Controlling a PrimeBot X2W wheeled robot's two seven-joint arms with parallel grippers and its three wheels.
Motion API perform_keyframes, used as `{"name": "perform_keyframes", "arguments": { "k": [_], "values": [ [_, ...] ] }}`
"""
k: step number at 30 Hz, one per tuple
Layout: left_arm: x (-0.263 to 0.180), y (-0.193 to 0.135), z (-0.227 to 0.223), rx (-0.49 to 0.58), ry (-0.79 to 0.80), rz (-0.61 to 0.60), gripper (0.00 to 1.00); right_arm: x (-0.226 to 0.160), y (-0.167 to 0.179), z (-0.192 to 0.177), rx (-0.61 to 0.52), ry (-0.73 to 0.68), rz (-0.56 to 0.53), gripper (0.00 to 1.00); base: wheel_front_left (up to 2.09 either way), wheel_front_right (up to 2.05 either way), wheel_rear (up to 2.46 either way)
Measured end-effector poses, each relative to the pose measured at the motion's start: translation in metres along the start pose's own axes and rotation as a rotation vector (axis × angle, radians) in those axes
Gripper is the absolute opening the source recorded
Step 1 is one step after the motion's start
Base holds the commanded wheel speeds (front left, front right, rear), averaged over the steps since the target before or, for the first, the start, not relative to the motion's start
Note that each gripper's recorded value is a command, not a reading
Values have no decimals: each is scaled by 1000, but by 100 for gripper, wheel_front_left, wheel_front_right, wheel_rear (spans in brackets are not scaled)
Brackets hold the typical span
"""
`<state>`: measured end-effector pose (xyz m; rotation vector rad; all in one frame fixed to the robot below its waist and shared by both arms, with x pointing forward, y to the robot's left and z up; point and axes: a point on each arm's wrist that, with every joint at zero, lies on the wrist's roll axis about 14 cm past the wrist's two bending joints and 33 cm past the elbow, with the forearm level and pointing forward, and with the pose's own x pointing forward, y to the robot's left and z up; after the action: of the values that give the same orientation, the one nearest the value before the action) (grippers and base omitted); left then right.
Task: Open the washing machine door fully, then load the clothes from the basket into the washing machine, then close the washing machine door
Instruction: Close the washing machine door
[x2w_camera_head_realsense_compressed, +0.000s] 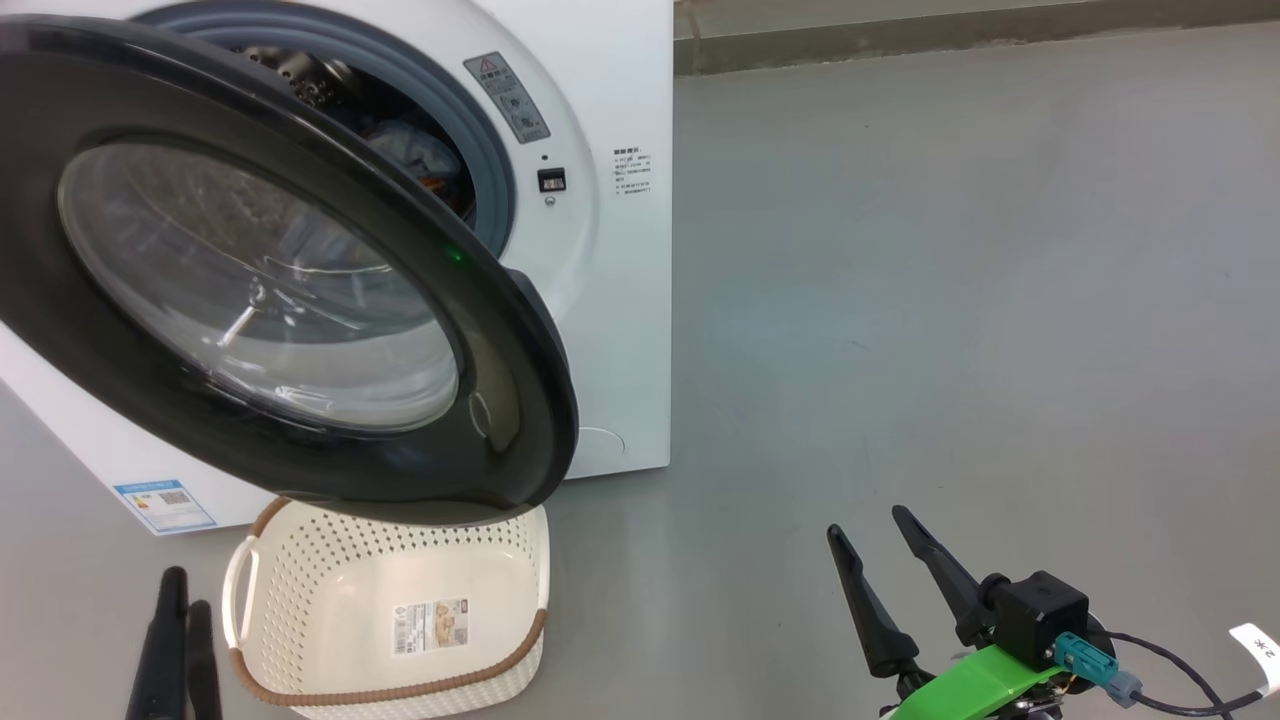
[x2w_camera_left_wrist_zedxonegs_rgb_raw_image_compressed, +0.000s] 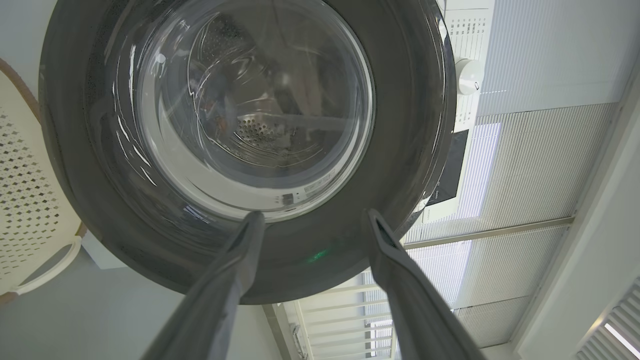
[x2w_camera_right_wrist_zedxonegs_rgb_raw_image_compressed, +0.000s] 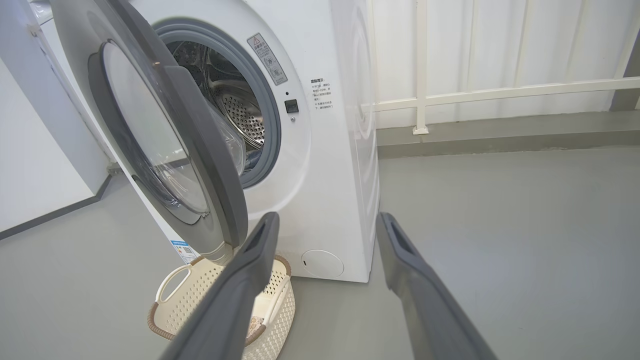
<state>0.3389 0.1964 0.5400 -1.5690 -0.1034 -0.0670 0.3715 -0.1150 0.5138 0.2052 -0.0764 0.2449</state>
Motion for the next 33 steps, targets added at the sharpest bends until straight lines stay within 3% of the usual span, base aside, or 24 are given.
{"name": "perform_keyframes", "arguments": {
  "k": [8,20,33],
  "values": [
    [-2,-10,0,288,-56,-35,100,1,-1,0,2,1,-1,100,0,0,0],
    [-6,0,5,1025,-32,-80,100,1,-3,-2,10,4,-11,100,0,0,0],
    [-12,17,4,1424,6,-36,100,1,-3,-3,9,6,-11,100,0,0,0]
  ]
}}
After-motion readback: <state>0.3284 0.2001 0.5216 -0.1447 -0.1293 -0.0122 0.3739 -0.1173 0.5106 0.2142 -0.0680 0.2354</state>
